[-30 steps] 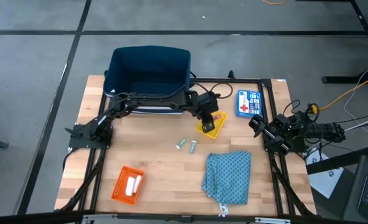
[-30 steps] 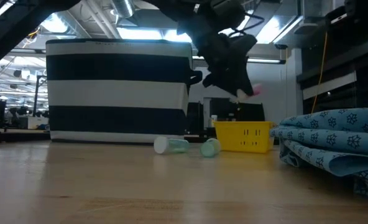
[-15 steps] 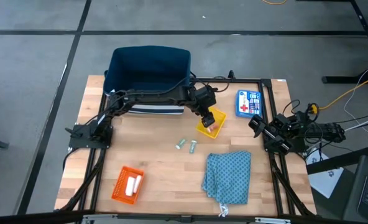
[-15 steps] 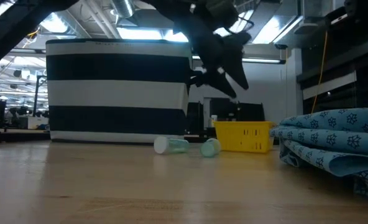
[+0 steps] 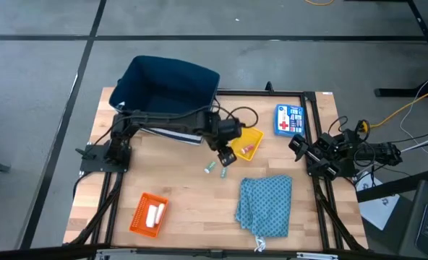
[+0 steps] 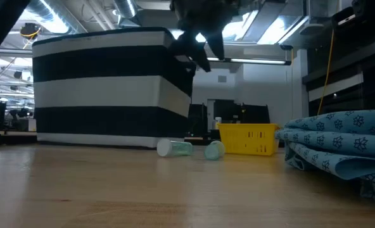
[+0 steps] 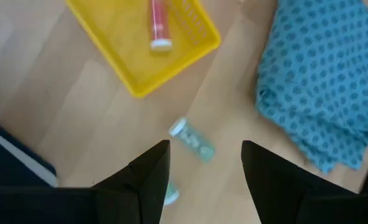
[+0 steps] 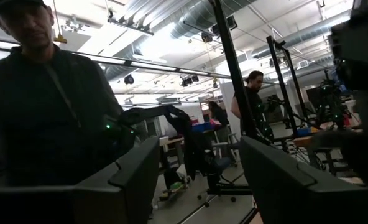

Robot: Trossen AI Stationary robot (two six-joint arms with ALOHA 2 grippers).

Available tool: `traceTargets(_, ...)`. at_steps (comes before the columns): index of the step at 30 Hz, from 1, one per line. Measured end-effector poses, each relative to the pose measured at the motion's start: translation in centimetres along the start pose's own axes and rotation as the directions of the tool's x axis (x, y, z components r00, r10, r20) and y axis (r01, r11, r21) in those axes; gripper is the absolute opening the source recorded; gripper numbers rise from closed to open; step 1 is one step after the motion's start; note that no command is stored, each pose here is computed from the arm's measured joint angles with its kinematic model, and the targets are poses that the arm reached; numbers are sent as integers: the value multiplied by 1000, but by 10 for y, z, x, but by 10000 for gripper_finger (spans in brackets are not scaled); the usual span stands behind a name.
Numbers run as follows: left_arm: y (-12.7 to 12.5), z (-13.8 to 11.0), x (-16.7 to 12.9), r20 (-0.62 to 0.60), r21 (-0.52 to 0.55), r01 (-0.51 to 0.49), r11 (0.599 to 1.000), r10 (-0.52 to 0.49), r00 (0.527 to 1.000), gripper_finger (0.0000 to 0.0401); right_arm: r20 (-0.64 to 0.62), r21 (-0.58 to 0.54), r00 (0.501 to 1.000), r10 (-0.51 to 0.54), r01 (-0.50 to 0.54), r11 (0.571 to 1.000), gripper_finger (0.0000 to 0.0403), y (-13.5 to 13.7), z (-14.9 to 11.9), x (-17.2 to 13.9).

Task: Pick & place medical supplies in basket/bin
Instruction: Adjust the storage bin

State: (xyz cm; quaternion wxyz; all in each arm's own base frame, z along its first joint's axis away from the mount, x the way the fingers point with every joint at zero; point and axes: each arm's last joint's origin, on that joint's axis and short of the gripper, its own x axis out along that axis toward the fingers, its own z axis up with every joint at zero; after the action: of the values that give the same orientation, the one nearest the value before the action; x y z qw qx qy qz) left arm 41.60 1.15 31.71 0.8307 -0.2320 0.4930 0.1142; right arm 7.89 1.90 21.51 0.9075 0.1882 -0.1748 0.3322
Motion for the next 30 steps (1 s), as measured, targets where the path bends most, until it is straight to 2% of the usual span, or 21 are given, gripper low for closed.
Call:
traceTargets(4, -10, -1, 0, 50, 67, -19, 998, 16, 999, 192, -1, -47, 1000, -1, 1, 999, 224, 0, 0, 0)
traceTargets(8, 0, 3, 6, 51, 140, -75, 987, 68, 996, 191, 1, -59, 1000, -2, 2, 998, 224, 0, 0, 0)
traceTargets(10, 10, 8, 8, 45, 139, -75, 987, 70, 997, 191, 1, -51, 1000, -3, 3, 999, 224, 0, 0, 0)
traceTargets(13, 21, 15, 8, -1, 71, 58, 996, -58, 998, 191, 1, -26, 1000, -3, 3, 1000, 224, 0, 0, 0)
traceTargets(15, 21, 18, 6, -19, 42, 162, 986, -161, 987, 191, 1, -11, 1000, -3, 3, 1000, 224, 0, 0, 0)
traceTargets(18, 12, 17, -2, -9, 108, 244, 964, -244, 970, 187, 1, 1, 1000, -3, 3, 1000, 224, 0, 0, 0)
traceTargets(21, -1, 18, -14, -10, 218, 384, 897, -391, 920, 178, 1, -22, 1000, -3, 3, 1000, 224, 0, 0, 0)
traceTargets(24, -13, 19, -20, -55, 282, 547, 788, -556, 830, 167, 1, -48, 1000, -3, 3, 999, 224, 0, 0, 0)
traceTargets(27, -22, 14, -25, -159, 273, 689, 671, -675, 721, 154, 0, -51, 1000, -3, 3, 999, 224, 0, 0, 0)
traceTargets(29, -26, 7, -27, -235, 221, 746, 629, -708, 666, 144, -3, -48, 1000, -5, 5, 999, 224, 0, 0, 0)
traceTargets(30, -27, 2, -27, -274, 192, 756, 626, -705, 654, 139, -7, -46, 1000, -7, 7, 999, 224, -1, -1, 0)
